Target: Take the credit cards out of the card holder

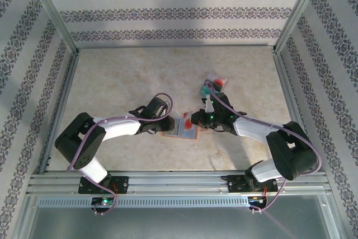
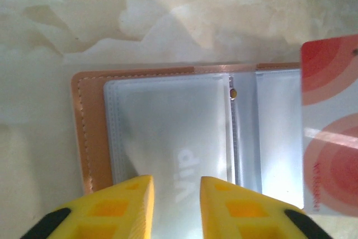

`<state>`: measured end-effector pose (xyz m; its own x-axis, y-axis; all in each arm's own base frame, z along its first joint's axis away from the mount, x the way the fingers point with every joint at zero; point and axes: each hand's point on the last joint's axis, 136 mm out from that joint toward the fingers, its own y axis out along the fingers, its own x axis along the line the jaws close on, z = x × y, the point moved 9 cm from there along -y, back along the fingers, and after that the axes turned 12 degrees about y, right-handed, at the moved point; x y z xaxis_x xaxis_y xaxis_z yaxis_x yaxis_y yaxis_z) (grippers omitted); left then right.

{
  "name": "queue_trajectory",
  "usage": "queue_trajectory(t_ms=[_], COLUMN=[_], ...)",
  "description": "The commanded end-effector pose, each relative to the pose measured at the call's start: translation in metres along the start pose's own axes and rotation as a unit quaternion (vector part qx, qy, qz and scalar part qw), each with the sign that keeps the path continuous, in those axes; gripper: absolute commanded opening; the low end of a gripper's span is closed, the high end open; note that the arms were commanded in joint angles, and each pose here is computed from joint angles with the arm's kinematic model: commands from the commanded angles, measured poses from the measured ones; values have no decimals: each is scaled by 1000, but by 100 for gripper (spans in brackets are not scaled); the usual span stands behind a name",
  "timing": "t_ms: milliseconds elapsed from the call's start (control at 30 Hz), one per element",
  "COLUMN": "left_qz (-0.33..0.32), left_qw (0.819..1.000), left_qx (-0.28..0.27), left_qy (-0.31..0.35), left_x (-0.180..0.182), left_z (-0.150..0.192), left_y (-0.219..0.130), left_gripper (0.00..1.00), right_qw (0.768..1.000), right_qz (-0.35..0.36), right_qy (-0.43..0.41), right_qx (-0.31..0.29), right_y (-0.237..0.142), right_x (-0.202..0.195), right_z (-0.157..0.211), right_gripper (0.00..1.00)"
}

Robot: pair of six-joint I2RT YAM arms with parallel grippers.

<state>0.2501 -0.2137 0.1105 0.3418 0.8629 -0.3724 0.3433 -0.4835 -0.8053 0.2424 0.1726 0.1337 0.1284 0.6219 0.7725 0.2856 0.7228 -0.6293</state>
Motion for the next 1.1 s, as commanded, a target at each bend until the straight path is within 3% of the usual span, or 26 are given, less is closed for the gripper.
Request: queue_trajectory(t_ms=[0,133,333,600,1067], left_qz=[-23,-34,-48,-84,-131], left_qw=[1000,998,996,989,978], left_qx=[-11,-37,-72,-110,-154], left_qy=[11,22,33,44,43], left_x=[3,1,1,6,17], left_z=[-7,-16,-26,-34,-31], left_y=[-14,-25,-39,-57,-86], left_gripper=[37,50,99,99,99], right_qw=[998,993,978,953,894], right_qz=[48,85,144,206,303], right_qy=[-38,-73,-138,-208,-329], right_qx=[-12,-29,-65,-82,-28], right_y=[-17,-35,-67,-90,-73], right_x=[4,16,37,61,68], right_z=[-8,-24,-57,-112,-176], right_gripper=[8,5,0,0,0])
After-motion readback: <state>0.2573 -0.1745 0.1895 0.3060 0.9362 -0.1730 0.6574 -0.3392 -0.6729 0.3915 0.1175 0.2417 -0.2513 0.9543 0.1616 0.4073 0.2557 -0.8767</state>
